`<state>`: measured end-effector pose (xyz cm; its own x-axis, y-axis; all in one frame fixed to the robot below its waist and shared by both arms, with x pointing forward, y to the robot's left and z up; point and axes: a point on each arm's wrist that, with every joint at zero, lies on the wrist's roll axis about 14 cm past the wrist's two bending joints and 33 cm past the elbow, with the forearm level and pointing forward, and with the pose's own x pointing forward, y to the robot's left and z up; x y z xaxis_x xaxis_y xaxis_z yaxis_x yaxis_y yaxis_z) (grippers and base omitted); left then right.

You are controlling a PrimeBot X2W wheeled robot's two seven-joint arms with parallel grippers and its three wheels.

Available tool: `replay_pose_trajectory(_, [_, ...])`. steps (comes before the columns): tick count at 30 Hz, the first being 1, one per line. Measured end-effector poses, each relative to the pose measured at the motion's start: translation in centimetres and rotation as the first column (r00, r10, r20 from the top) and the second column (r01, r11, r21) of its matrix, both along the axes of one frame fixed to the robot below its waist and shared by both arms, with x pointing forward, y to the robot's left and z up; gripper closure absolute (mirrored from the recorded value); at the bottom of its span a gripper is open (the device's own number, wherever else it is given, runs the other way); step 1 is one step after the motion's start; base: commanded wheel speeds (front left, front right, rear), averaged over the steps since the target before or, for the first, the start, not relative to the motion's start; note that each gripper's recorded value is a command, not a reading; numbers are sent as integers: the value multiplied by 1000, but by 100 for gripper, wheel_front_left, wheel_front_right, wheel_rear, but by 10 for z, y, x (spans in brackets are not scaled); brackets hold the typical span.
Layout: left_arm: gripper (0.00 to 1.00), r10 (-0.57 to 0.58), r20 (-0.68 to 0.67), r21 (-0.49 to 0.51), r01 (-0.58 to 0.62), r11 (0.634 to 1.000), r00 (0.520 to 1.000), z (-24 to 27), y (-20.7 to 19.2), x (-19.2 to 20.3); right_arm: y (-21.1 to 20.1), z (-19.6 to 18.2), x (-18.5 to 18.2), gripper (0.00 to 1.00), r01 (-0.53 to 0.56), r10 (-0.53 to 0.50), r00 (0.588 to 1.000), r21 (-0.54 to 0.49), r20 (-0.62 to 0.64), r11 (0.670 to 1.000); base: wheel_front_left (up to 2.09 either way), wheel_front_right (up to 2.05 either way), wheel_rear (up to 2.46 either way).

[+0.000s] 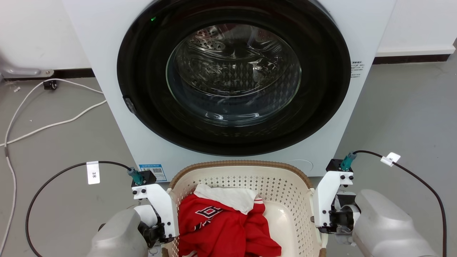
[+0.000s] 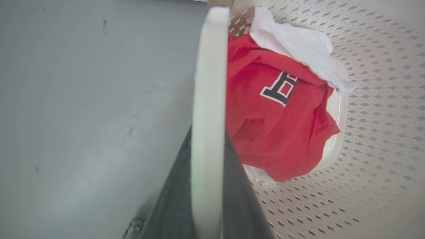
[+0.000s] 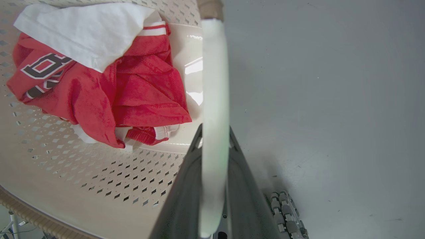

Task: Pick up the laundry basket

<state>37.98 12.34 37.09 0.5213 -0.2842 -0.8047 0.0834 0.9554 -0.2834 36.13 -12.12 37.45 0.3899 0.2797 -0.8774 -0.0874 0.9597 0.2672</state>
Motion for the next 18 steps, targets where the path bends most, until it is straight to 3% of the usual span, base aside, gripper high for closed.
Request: replay_pose_trajectory(18, [100, 0, 12, 0, 0, 1000, 1000, 2, 1, 0, 1, -2, -2, 100, 4, -4, 1000, 4, -5, 1000, 0, 0, 0])
